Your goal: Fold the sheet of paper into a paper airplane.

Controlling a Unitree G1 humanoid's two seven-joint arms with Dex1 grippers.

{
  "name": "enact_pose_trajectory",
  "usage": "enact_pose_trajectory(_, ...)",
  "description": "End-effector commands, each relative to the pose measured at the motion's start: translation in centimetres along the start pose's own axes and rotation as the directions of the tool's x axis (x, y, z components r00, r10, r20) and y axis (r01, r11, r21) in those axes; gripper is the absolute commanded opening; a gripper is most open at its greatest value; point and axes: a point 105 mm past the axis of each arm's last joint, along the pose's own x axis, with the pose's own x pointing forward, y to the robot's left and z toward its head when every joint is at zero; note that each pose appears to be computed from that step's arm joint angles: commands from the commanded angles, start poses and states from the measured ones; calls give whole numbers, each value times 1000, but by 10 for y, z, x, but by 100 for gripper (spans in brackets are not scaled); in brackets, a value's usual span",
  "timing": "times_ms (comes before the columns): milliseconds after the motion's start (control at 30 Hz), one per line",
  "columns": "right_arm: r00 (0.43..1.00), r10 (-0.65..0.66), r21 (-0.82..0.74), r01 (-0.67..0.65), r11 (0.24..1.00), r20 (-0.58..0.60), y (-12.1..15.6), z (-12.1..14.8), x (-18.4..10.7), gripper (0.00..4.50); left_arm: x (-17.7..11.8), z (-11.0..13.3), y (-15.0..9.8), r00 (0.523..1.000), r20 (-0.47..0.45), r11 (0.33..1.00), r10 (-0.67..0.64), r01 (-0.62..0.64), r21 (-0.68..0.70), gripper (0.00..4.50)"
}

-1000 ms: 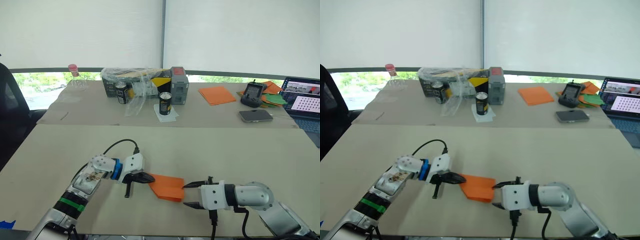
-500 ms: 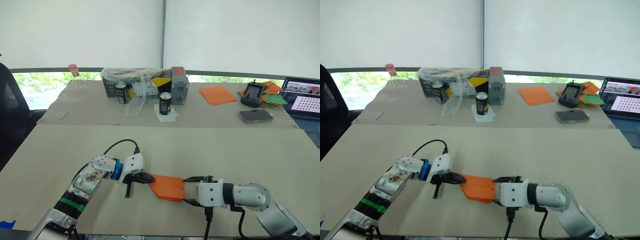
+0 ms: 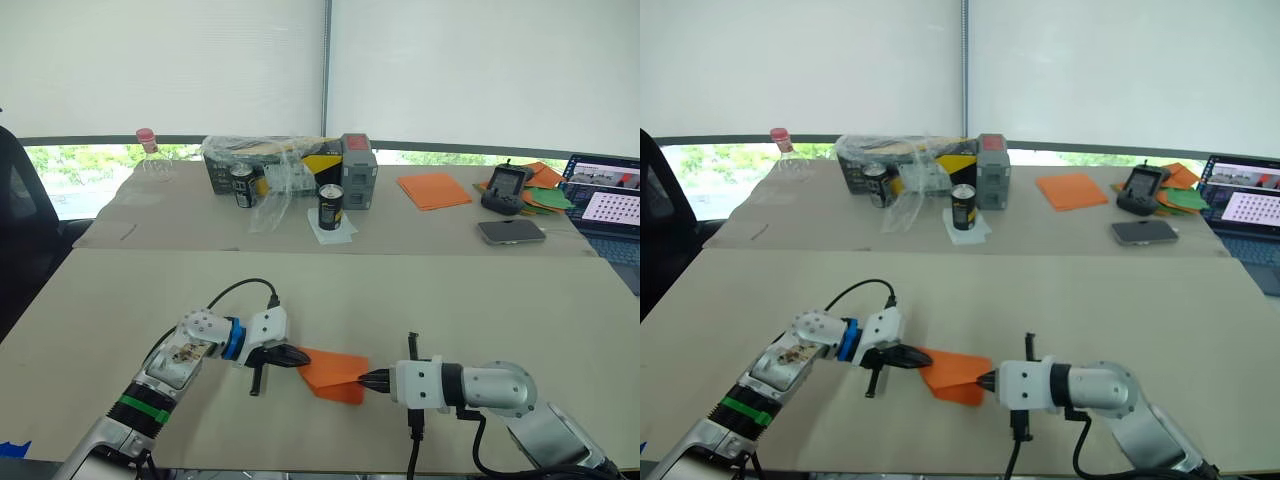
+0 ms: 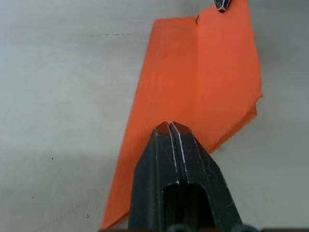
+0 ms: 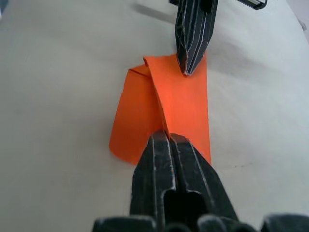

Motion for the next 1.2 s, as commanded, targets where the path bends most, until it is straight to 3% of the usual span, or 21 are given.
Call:
enact_pose_trajectory(33,996,-29,137,18,990,81,-10,9,-2,4,3,-9,-7,999,-41,1000,-26,26,-11,0)
enact_pose_trajectory(133,990,-56,302,14,953,132,-21,10,-5,4,4,-9,-7,999,-38,1000,-23,23,-12,0)
enact_pose_trajectory(233,991,-22,496,-45,867,130,-28,-3,-3,4,5,-12,-12,998,-50,999,-38,37,-4,0)
enact_pose_trajectory(433,992,40,617,-107,779,122,-27,-11,-2,4,4,-10,-12,999,-40,1000,-26,26,-11,0)
enact_pose_trajectory(567,982,121,755,-188,628,144,-20,-18,1,4,3,-11,-12,999,-41,1000,-14,13,-15,0)
enact_pose_trajectory(767,992,72,789,-128,601,106,-32,-32,6,4,4,-13,-15,999,-39,1000,-6,6,-22,0)
enact_pose_trajectory(1200,995,96,812,-82,577,31,-32,-50,13,4,3,-9,-9,999,-20,999,41,-41,-20,0)
